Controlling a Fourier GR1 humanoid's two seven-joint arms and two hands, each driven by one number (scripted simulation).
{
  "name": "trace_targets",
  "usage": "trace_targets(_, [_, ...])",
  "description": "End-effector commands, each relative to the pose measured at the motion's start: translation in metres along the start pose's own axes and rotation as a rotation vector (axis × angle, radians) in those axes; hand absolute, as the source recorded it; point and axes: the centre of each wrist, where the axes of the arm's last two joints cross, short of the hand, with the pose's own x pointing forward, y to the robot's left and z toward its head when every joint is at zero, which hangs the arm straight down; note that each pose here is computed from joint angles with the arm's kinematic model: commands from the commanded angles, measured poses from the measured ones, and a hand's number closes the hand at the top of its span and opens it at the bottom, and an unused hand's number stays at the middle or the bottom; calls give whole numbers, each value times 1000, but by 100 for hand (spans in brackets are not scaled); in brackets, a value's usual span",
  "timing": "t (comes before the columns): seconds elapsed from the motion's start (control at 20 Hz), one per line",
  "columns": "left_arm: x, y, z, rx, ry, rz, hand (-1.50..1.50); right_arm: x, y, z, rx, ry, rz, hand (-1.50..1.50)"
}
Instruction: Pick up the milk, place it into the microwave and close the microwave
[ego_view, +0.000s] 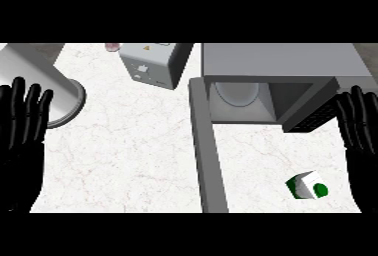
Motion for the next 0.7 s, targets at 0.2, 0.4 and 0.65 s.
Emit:
trace_targets(0.2, [0, -14, 8, -42, 0, -66, -150, 13, -17, 60, -66, -47, 29, -150])
trace_targets(0.4, [-4, -24, 29, 24, 167, 110, -150, 1, -30, 86, -42, 98, -61, -150])
trace_targets(0.65, [-21, -52, 50, 13, 188, 132, -150, 2, -30, 122, -56, 95, -75, -150])
